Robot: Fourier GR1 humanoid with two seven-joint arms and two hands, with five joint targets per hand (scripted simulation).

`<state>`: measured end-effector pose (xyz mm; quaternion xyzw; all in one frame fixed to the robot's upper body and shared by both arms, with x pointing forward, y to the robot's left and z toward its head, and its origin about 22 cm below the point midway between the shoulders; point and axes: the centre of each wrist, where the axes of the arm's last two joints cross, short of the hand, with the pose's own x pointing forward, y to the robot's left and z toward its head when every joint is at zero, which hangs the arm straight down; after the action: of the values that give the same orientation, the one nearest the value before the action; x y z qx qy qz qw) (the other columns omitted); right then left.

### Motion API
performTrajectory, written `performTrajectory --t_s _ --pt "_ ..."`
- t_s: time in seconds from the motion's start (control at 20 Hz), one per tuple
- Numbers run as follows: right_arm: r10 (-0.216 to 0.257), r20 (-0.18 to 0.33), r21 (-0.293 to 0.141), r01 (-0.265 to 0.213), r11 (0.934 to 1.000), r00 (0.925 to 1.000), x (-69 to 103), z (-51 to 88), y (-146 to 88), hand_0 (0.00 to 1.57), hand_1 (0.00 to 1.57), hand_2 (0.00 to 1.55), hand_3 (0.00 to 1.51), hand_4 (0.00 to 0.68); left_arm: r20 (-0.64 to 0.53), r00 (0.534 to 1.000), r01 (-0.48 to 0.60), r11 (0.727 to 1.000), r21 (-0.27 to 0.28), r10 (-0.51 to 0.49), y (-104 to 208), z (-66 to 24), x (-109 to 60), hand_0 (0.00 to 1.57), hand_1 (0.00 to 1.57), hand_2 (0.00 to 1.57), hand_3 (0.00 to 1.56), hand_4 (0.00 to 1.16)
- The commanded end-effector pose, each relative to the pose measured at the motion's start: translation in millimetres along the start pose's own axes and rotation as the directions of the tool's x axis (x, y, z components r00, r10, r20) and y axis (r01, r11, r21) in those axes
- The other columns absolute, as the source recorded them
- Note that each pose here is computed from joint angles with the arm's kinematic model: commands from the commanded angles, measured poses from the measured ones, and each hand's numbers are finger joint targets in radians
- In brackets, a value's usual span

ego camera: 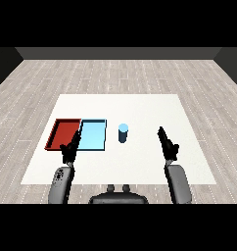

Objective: Pick the blue can and put it in the blue box

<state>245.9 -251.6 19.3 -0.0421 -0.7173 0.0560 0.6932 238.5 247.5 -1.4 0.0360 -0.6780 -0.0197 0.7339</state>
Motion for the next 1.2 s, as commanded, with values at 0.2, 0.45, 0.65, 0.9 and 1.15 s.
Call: performTrajectory --t_s 0.2,0.45,0.65,0.9,1.15 --pt "-0.012 -0.044 0.016 0.013 0.9998 0.9989 -12.7 1.2 -13 0.0 0.0 0.0 0.0 0.0 0.059 0.998 0.021 1.0 -0.01 -0.02 1 1.9 5.9 0.0 0.0 0.0 0.0 0.0" --pt "-0.282 0.192 0.115 0.264 0.9576 0.9399 -4.6 5.8 -10 0.0 0.0 0.0 0.0 0.0 0.402 0.914 -0.037 0.998 -0.056 0.057 4 11.2 30.3 0.0 0.0 0.0 0.0 0.0" --pt "-0.289 0.197 0.143 0.264 0.9539 0.937 -16.5 9.2 -9 0.0 0.0 0.0 0.0 0.0 0.422 0.904 -0.04 0.997 -0.067 0.064 3 17.1 17.9 0.0 0.0 0.0 0.0 0.0" --pt "-0.285 0.196 0.141 0.261 0.9551 0.9382 -16.1 16.6 -20 0.0 0.0 0.0 0.0 0.0 0.444 0.894 -0.043 0.998 -0.049 0.061 -6 9.0 9.8 0.0 0.0 0.0 0.0 0.0" --pt "-0.323 0.163 0.109 0.309 0.945 0.9322 -7.2 -12.4 2 0.0 0.0 0.0 0.0 0.0 0.441 0.893 -0.067 0.996 -0.06 0.087 11 3.0 0.0 0.0 0.0 0.0 0.0 0.0"
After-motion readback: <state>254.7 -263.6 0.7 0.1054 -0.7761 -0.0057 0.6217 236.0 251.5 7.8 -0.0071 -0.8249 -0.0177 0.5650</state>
